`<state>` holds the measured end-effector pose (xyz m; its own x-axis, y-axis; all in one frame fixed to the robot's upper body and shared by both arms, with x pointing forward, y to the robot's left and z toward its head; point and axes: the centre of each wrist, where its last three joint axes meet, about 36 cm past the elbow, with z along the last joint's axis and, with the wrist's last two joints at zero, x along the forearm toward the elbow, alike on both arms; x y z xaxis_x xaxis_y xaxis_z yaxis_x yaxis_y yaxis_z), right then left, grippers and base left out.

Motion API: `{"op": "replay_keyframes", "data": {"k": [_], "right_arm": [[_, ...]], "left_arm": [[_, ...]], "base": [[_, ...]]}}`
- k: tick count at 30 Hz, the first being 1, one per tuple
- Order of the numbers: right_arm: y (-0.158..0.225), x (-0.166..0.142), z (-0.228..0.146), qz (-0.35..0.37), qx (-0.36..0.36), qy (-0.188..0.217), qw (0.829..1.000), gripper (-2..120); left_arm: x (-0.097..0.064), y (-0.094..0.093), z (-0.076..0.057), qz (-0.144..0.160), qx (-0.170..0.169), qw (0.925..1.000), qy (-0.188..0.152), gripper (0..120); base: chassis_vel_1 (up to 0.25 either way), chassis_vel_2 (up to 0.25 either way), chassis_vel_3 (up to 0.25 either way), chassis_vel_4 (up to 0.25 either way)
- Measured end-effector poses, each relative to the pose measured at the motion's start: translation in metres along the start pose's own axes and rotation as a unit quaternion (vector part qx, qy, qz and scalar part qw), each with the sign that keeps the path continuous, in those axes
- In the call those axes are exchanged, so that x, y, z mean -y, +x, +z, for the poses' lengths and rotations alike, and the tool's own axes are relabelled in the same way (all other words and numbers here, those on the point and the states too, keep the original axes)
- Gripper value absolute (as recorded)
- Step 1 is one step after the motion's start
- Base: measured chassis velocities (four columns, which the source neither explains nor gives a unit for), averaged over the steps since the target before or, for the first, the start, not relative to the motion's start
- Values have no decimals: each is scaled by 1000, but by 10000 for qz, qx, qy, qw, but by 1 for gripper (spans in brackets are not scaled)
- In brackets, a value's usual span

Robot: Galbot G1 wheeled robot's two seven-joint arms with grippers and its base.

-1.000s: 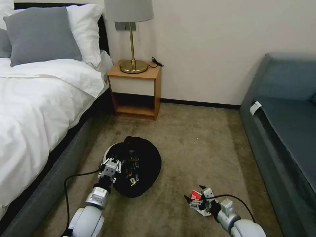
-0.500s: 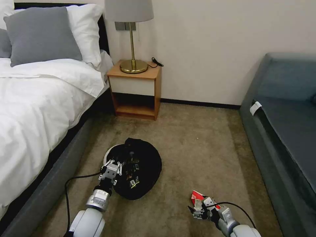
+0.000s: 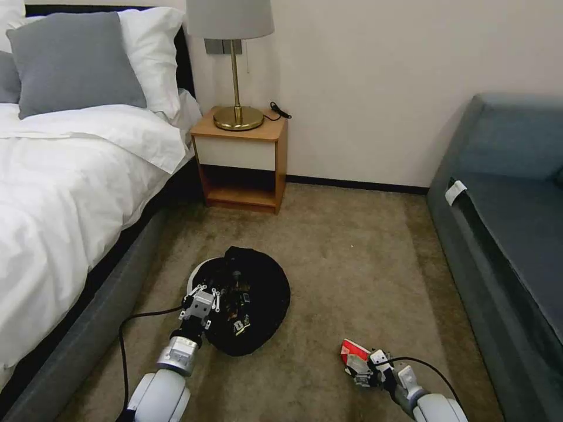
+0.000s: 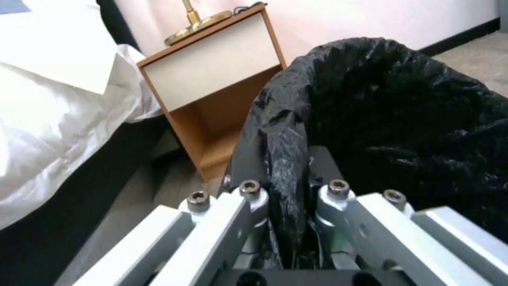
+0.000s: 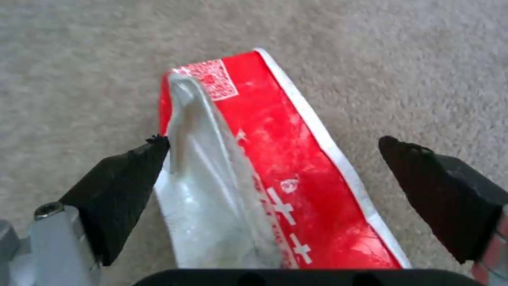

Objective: Pick up the trash bin, then pick up the garbage on the floor and place it into the trash bin.

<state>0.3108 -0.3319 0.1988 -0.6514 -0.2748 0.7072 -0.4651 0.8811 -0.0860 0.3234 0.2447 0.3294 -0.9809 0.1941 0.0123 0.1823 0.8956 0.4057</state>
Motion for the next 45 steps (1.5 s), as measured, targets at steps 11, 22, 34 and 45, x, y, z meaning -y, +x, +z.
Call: {"op": "replay_keyframes", "data": {"k": [11, 22, 34, 45], "right_arm": [[-17, 13, 12, -54, -175, -92, 9998, 71], [-19, 16, 17, -76, -196, -68, 9998, 33], [-13, 16, 19, -6, -171, -53, 9998, 0], [-1, 10, 1, 227, 335, -292, 9988, 0]], "left_arm": [[-2, -4, 5, -18, -46, 10000, 0, 6], [-3, -6, 6, -29, -53, 10000, -2, 6], [-4, -3, 4, -34, -48, 10000, 3, 6], [-3, 1, 0, -11, -3, 10000, -5, 6]], "base": [[0, 0, 0, 0], [0, 0, 0, 0], [0, 0, 0, 0], [0, 0, 0, 0]]}}
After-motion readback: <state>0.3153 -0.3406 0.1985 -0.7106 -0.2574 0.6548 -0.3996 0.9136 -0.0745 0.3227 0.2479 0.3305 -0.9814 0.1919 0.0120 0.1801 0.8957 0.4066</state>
